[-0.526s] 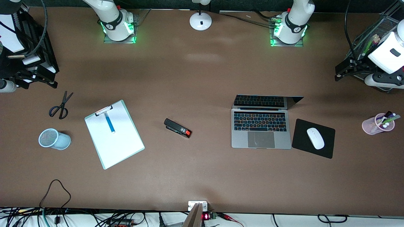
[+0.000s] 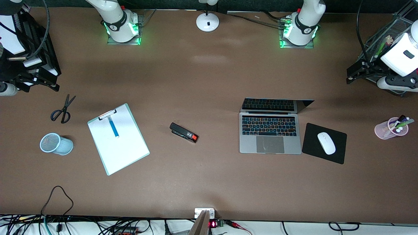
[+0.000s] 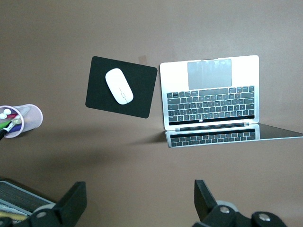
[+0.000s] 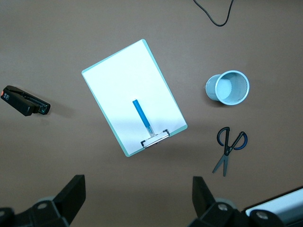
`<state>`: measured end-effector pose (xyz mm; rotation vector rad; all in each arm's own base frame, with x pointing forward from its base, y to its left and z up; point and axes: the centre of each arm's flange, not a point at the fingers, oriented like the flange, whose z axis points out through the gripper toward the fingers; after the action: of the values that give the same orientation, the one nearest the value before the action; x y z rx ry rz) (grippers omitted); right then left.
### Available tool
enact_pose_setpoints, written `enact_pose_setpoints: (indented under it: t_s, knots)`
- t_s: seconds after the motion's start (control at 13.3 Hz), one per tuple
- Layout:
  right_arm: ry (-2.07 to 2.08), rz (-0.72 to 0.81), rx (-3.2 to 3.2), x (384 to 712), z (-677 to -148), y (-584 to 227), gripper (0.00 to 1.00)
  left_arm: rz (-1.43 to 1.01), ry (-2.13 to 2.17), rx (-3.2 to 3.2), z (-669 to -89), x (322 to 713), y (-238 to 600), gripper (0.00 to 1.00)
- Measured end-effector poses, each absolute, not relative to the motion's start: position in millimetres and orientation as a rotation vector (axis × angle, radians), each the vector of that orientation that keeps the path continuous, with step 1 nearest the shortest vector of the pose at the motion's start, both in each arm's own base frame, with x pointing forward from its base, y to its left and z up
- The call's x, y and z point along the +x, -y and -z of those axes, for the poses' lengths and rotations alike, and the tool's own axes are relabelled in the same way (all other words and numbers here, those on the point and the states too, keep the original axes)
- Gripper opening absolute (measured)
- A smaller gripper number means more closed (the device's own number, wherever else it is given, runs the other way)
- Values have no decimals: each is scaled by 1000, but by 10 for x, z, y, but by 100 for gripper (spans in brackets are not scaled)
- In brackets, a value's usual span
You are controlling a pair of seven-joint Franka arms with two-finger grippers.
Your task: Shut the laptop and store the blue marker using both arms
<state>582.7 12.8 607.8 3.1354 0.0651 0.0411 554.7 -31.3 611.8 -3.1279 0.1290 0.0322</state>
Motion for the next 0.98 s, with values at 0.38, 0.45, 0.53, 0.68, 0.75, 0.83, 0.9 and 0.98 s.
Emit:
enact_pose_setpoints:
  t_s: [0.38, 0.45, 0.53, 0.68, 0.75, 0.83, 0.9, 0.98]
  knots:
    - [-317, 136, 3118, 6039, -5450, -143, 100, -31, -129, -3128, -6119, 5548, 314, 100]
    - [-340, 182, 3114, 6101, -5264, -149, 100, -31, -133, -3128, -6119, 5548, 314, 91]
    - [-353, 223, 3111, 6161, -5084, -158, 100, -31, -142, -3127, -6119, 5548, 314, 78]
    - [-366, 279, 3106, 6254, -4791, -183, 100, -31, -166, -3126, -6119, 5548, 314, 55]
    - [-375, 299, 3103, 6298, -4647, -212, 100, -31, -169, -3126, -6119, 5548, 314, 45]
    - [-388, 306, 3099, 6348, -4494, -262, 100, -31, -171, -3126, -6119, 5548, 315, 33]
    - [-408, 301, 3095, 6386, -4325, -330, 100, -31, -173, -3126, -6118, 5548, 317, 22]
    - [-431, 293, 3087, 6399, -4146, -411, 100, -31, -174, -3126, -6118, 5548, 318, 11]
